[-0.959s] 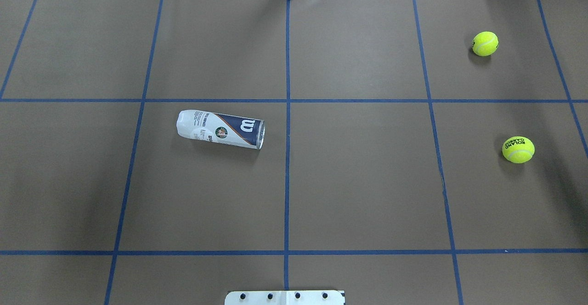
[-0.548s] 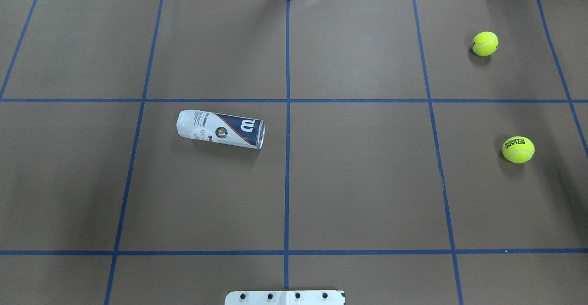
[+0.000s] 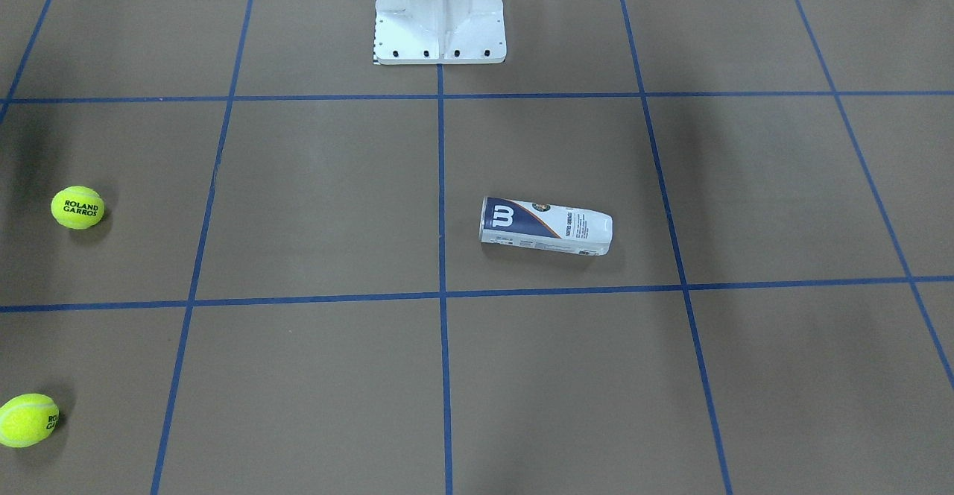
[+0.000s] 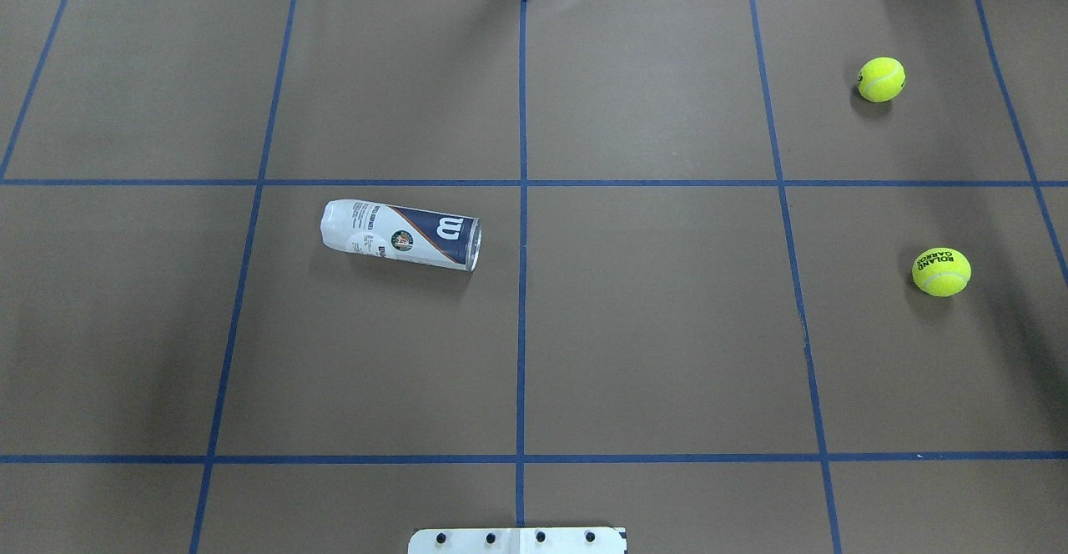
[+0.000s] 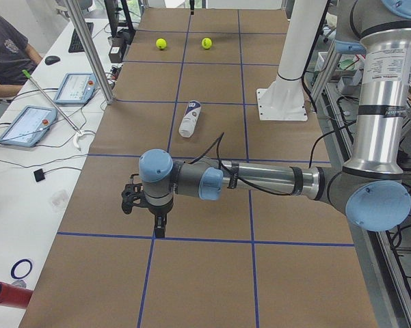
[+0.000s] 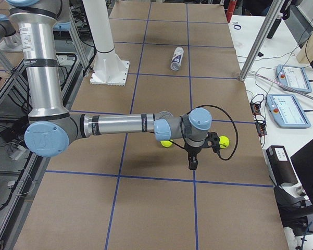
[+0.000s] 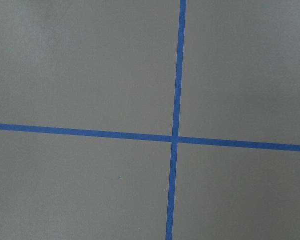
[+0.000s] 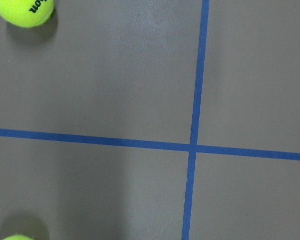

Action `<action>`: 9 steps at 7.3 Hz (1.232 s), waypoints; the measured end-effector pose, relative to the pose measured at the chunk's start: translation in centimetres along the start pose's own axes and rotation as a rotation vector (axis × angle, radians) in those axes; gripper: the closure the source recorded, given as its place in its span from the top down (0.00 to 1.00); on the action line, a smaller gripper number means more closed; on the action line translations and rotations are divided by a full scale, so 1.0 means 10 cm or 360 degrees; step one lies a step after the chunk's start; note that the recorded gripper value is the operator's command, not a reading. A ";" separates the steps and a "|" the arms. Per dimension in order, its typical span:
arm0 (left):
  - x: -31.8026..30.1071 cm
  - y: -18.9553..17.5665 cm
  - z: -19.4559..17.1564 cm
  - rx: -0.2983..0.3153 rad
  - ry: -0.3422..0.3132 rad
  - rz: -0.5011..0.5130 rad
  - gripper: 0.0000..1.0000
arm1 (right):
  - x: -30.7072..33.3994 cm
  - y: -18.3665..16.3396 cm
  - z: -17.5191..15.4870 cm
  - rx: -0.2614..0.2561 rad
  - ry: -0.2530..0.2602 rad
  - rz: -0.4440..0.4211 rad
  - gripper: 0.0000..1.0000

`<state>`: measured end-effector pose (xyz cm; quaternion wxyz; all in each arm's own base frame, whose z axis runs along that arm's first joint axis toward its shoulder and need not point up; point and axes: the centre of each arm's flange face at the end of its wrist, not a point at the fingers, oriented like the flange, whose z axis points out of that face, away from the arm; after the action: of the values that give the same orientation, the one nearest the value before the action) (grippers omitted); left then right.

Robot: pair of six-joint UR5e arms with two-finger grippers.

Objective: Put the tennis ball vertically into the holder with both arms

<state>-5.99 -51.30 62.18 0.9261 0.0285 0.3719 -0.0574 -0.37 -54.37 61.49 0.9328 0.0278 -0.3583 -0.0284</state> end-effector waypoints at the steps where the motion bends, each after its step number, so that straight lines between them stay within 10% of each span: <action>1: -0.02 0.02 0.02 -0.0005 -0.0002 -0.0004 1.00 | 0.00 0.00 0.01 -0.0002 0.0000 0.0001 0.99; 6: 0.21 -0.07 -0.14 0.0046 0.0051 0.0076 1.00 | -0.01 -0.01 0.00 0.0001 -0.0001 -0.0002 0.99; 9: 1.06 -0.25 -0.38 0.0197 0.0141 0.0389 0.96 | -0.03 -0.01 -0.02 0.0006 -0.0007 -0.0006 0.99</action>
<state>-1.27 -54.34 52.07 0.9053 0.1332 0.4019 0.0343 -0.45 -54.44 61.16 0.9319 0.0303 -0.3602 -0.0296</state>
